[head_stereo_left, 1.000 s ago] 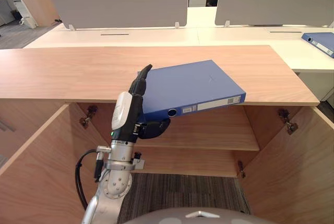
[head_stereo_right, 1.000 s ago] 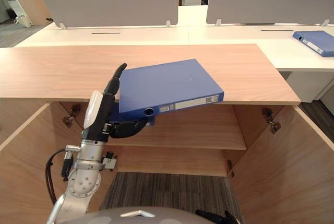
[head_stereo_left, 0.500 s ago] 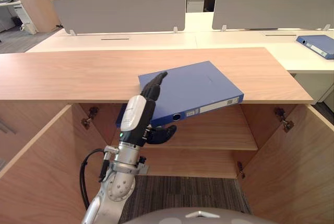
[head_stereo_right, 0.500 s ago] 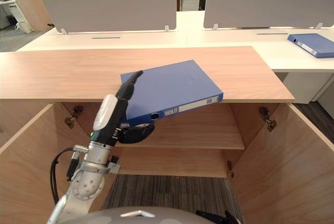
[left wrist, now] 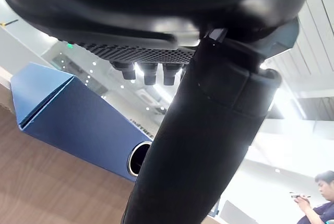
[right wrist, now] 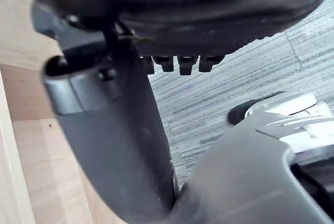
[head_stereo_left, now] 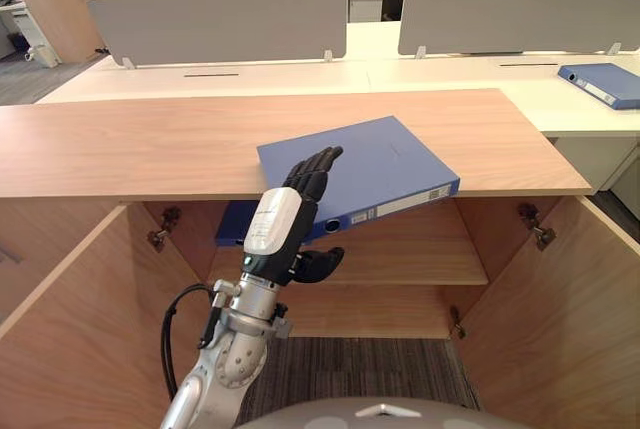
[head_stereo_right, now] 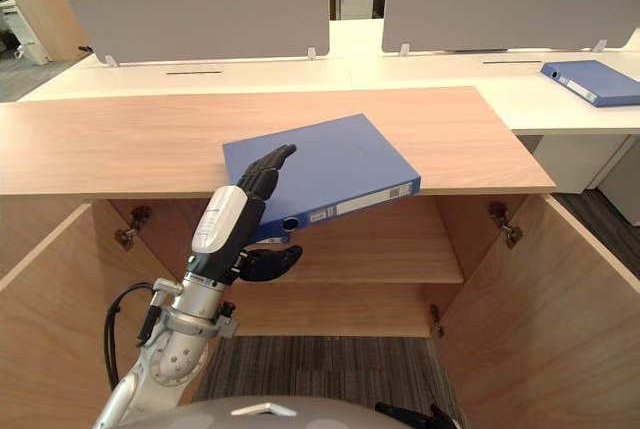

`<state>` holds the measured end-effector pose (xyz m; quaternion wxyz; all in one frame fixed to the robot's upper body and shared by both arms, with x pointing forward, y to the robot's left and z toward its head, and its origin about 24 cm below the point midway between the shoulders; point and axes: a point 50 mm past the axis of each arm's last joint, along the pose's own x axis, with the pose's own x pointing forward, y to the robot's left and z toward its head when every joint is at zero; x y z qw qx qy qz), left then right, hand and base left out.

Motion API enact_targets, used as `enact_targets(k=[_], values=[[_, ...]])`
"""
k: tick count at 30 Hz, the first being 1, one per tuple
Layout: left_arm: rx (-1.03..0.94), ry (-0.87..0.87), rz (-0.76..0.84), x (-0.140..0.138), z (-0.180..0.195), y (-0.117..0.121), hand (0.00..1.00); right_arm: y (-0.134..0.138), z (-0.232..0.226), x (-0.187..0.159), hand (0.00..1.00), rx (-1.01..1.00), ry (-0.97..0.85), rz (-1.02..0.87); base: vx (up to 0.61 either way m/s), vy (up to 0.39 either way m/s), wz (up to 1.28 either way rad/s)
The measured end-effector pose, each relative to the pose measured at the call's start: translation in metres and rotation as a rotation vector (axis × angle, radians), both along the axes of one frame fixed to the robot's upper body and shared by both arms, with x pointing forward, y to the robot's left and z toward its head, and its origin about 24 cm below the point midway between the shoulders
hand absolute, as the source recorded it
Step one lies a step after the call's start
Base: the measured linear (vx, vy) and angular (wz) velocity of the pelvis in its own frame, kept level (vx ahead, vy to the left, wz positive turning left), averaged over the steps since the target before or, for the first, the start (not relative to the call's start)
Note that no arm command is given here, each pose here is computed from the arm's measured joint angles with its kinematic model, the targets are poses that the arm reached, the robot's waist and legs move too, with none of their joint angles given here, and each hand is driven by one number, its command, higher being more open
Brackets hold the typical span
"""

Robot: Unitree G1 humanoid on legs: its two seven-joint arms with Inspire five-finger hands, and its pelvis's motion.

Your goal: Walk over to the cabinet, pick up the folder, carry it to the office cabinet, place the folder inside the office cabinet, then close the office cabinet door

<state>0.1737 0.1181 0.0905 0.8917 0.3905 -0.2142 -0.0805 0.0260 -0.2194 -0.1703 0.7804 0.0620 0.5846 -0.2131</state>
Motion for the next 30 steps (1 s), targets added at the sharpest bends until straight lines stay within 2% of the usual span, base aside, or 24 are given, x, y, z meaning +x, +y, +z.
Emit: enact_targets(k=[8, 13, 18, 22, 23, 30], values=[[0.08, -0.01, 0.034, 0.001, -0.003, 0.002, 0.0, 0.001, 0.0, -0.003, 1.0, 0.018, -0.004, -0.033, 0.0, 0.0, 0.0], [0.16, -0.092, 0.083, 0.01, 0.006, 0.007, 0.0, 0.001, 0.0, -0.005, 1.0, 0.027, -0.008, -0.04, 0.0, 0.0, 0.0], [0.201, -0.087, 0.159, 0.013, 0.006, 0.02, 0.0, 0.001, 0.0, -0.005, 1.0, 0.037, -0.016, -0.069, 0.0, 0.0, 0.0], [0.202, -0.085, 0.167, 0.013, 0.006, 0.021, 0.0, 0.001, 0.0, -0.005, 1.0, 0.039, -0.018, -0.068, 0.0, 0.0, 0.0], [0.202, -0.085, 0.167, 0.013, 0.006, 0.021, 1.0, 0.001, 0.0, -0.005, 1.0, 0.039, -0.019, -0.068, 0.0, 0.0, 0.0], [0.161, -0.067, 0.174, 0.012, 0.005, 0.019, 1.0, 0.003, 0.0, -0.004, 1.0, 0.045, -0.021, -0.067, 0.0, 0.0, 0.0]])
